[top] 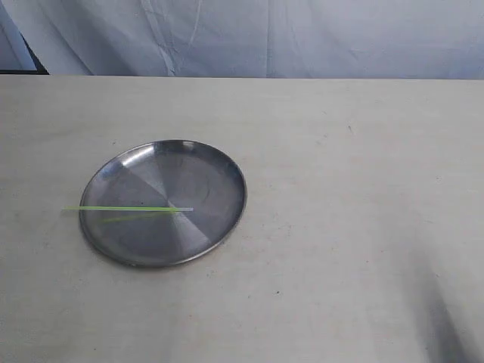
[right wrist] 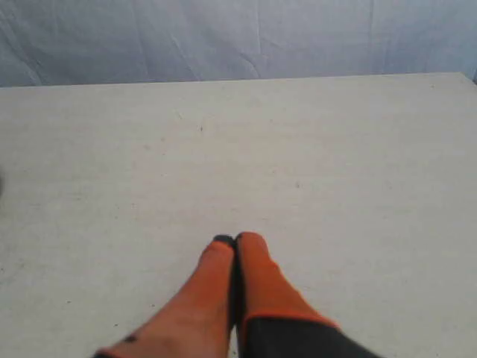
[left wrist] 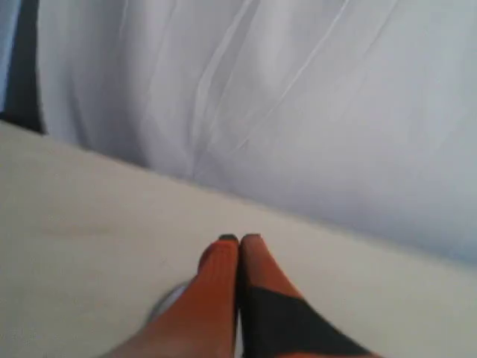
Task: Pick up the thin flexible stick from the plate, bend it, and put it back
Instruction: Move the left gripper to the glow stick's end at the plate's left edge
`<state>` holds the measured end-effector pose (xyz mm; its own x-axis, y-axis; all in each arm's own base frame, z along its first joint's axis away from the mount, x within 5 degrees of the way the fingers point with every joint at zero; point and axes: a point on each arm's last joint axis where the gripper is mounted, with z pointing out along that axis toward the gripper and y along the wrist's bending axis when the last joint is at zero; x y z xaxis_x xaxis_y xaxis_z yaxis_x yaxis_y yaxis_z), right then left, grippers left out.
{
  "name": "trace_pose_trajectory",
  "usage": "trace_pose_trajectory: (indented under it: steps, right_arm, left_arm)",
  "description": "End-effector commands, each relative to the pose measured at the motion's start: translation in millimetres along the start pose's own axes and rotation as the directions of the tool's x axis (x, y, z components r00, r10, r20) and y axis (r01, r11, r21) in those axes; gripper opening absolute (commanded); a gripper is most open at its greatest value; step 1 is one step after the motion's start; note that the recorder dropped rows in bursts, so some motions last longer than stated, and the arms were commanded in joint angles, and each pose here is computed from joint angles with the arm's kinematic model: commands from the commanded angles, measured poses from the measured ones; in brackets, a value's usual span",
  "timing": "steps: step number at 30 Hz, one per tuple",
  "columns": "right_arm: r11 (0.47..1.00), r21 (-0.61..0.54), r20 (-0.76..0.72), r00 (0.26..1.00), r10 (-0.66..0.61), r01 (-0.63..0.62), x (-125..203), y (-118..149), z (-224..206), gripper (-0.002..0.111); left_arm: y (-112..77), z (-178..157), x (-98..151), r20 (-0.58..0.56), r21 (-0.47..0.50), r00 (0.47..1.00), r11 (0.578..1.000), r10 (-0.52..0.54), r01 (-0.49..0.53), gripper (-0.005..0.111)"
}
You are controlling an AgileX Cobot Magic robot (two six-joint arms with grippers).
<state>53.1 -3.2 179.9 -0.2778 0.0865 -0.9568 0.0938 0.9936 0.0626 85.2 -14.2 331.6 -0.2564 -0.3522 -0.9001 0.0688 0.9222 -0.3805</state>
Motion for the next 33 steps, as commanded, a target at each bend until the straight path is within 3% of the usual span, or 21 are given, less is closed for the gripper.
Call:
trace_pose_trajectory:
  steps: [1, 3, 7, 10, 12, 15, 20, 24, 27, 33]
  right_arm:
    - [1.0, 0.006, 0.017, 1.0, 0.0, 0.0, -1, 0, 0, 0.001]
    - [1.0, 0.006, 0.017, 1.0, 0.0, 0.0, -1, 0, 0, 0.001]
    - [1.0, 0.006, 0.014, 1.0, 0.0, 0.0, -1, 0, 0, 0.001]
    - [1.0, 0.006, 0.014, 1.0, 0.0, 0.0, -1, 0, 0, 0.001]
    - [1.0, 0.006, 0.014, 1.0, 0.0, 0.0, -1, 0, 0, 0.001]
    - [1.0, 0.006, 0.014, 1.0, 0.0, 0.0, -1, 0, 0, 0.001]
    - [1.0, 0.006, 0.014, 1.0, 0.0, 0.0, -1, 0, 0, 0.001]
    - [1.0, 0.006, 0.014, 1.0, 0.0, 0.0, -1, 0, 0, 0.001]
    - [1.0, 0.006, 0.014, 1.0, 0.0, 0.0, -1, 0, 0, 0.001]
    - [1.0, 0.006, 0.017, 1.0, 0.0, 0.0, -1, 0, 0, 0.001]
  left_arm:
    - [-8.1, 52, -36, -0.537, 0.03, 0.728, 0.872, 0.427, -0.489, 0.0]
    - [-10.8, 83, -45, -0.64, 0.159, 0.558, 0.801, 0.529, -0.577, 0.0]
    - [-6.5, 140, -41, -0.683, 0.307, 0.379, 0.717, 0.624, -0.625, 0.012]
    - [-0.2, 171, -22, -0.633, 0.497, 0.202, 0.592, 0.748, -0.635, 0.031]
    - [3.2, 187, -5, -0.572, 0.632, 0.09, 0.509, 0.815, -0.585, 0.048]
    - [8.2, 207, 16, -0.483, 0.758, -0.003, 0.416, 0.876, -0.503, 0.066]
    - [24.2, 228, 46, -0.407, 0.841, -0.124, 0.318, 0.905, -0.439, 0.068]
    - [38.0, 236, 69, -0.381, 0.866, -0.19, 0.277, 0.905, -0.417, 0.068]
    - [44.5, 244, 81, -0.364, 0.862, -0.2, 0.248, 0.91, -0.441, 0.068]
    - [54.1, 261, 101, -0.364, 0.853, -0.196, 0.241, 0.911, -0.463, 0.068]
